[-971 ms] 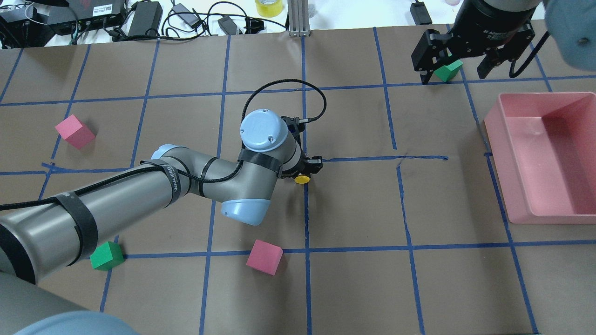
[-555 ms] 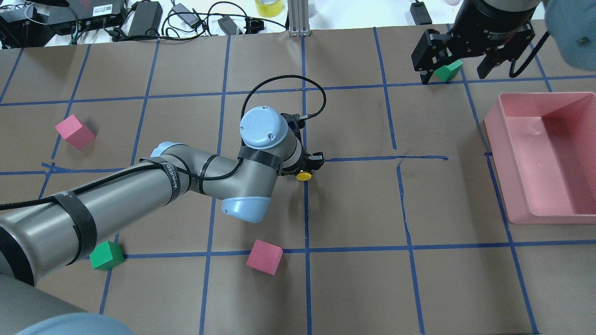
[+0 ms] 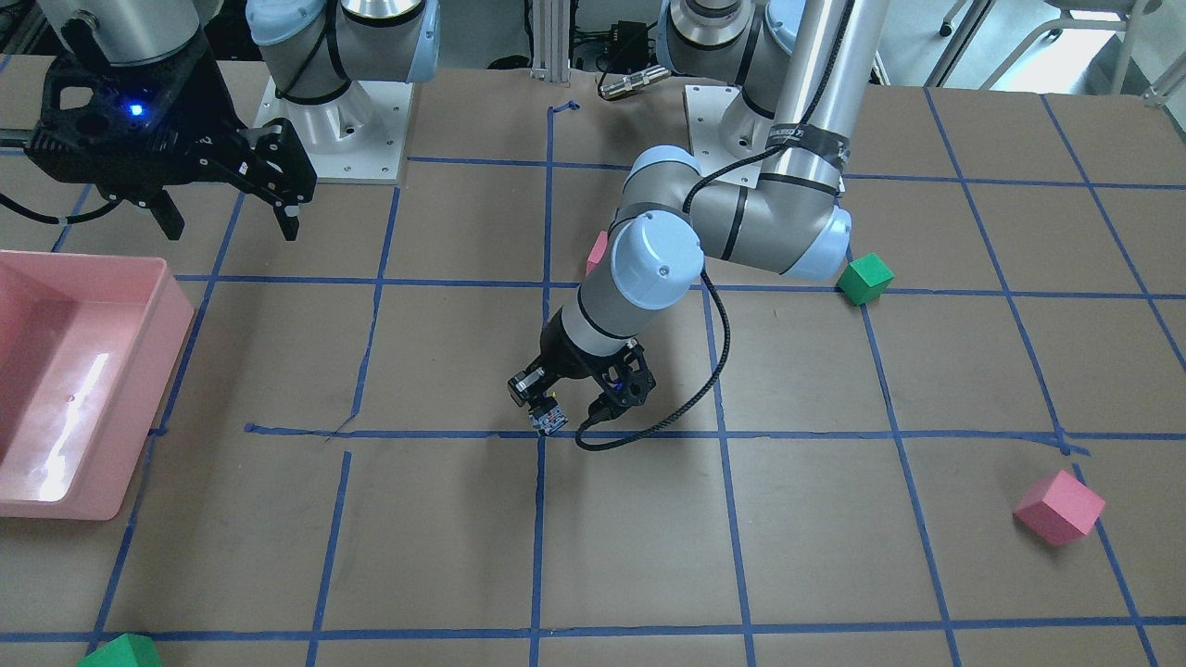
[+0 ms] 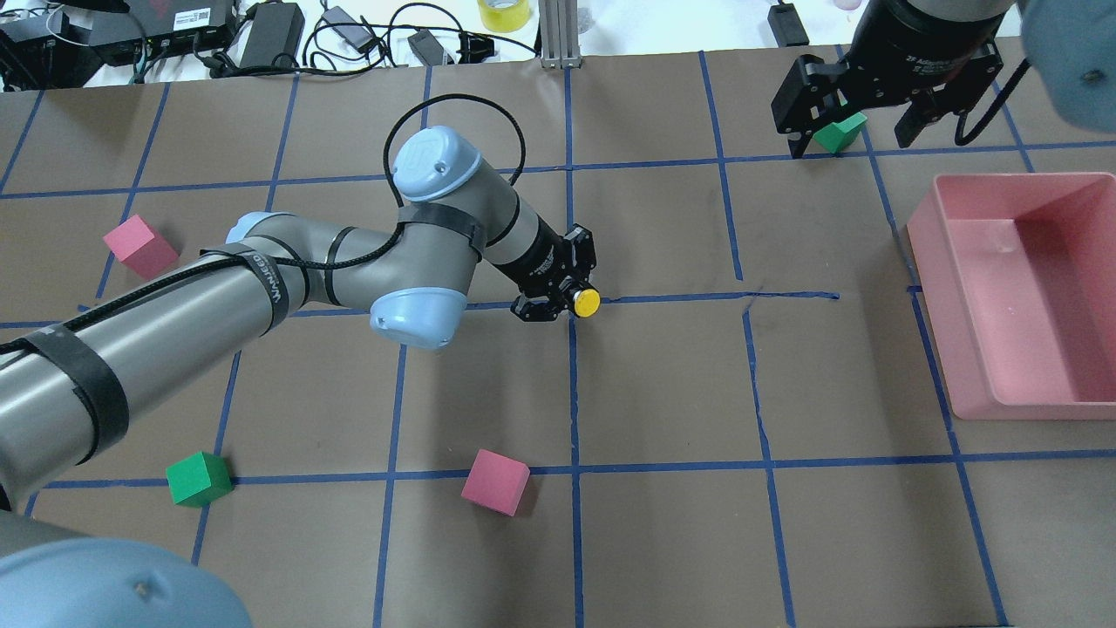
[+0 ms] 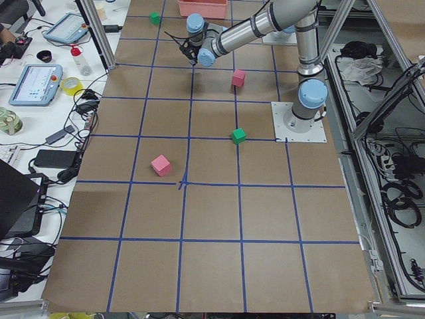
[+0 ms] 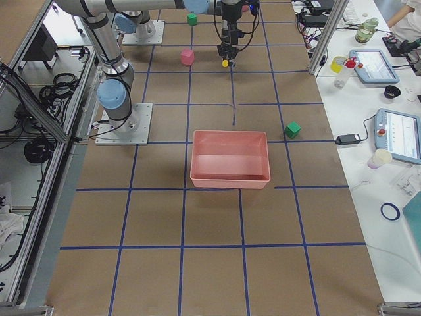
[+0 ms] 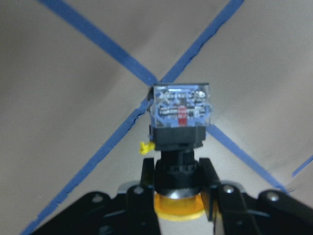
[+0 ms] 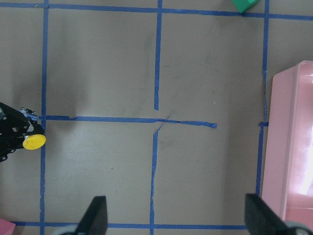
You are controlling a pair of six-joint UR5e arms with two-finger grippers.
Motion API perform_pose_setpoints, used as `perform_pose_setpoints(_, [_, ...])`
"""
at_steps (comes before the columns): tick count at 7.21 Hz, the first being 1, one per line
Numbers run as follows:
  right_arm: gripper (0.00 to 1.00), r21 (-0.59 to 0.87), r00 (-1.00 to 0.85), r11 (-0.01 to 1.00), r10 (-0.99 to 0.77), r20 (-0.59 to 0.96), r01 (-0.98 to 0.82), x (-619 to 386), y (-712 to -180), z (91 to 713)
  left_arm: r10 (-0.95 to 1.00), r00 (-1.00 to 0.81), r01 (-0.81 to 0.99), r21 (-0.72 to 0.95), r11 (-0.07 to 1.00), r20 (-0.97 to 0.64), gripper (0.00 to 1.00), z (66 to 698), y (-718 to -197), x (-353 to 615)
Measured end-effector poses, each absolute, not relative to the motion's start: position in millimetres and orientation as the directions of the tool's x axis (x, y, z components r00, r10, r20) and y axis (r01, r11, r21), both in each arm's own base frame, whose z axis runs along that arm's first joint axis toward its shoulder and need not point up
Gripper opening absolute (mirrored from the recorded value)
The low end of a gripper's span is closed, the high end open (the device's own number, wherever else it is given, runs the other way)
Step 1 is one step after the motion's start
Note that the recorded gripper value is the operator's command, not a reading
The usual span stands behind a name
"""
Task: Align button upright
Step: 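Rotate the button upright with the left gripper and set it down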
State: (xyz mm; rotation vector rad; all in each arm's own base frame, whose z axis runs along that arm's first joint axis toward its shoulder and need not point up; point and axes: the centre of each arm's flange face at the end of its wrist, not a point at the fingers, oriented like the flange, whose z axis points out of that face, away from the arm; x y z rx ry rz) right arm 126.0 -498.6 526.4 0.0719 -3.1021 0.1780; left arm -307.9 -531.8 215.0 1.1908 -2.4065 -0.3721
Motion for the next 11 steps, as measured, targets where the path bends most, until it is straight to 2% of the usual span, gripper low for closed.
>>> perform_pose_setpoints(2, [1.00,-0.114,-0.998,0.992,-0.046,0.036,-0.050,126,-499,526,-0.931,-0.329,-0.678,0.646,0.351,0.160,0.00,205,-543,-278])
perform_pose_setpoints(3, [1.00,-0.113,-0.998,0.992,-0.047,0.037,-0.051,126,-499,526,-0.952,-0.281,-0.644,0.711,0.283,0.124,0.00,197,-539,-268])
perform_pose_setpoints(7, [1.00,-0.114,-0.998,0.992,-0.047,0.036,-0.051,126,-499,526,-0.979,-0.200,-0.566,0.810,0.153,0.046,0.00,165,-537,-244])
perform_pose_setpoints(9, [1.00,-0.114,-0.998,0.992,-0.048,0.036,-0.052,127,-498,526,-0.983,-0.184,-0.556,0.823,0.115,0.013,0.09,150,-538,-240])
perform_pose_setpoints(10, [1.00,-0.113,-0.998,0.992,-0.048,0.036,-0.051,127,-498,526,-0.984,-0.176,-0.537,0.838,0.101,0.006,0.43,149,-539,-241])
perform_pose_setpoints(11, [1.00,-0.113,-0.998,0.992,-0.048,0.036,-0.052,127,-499,526,-0.985,-0.172,-0.526,0.845,0.093,0.002,0.99,148,-539,-241])
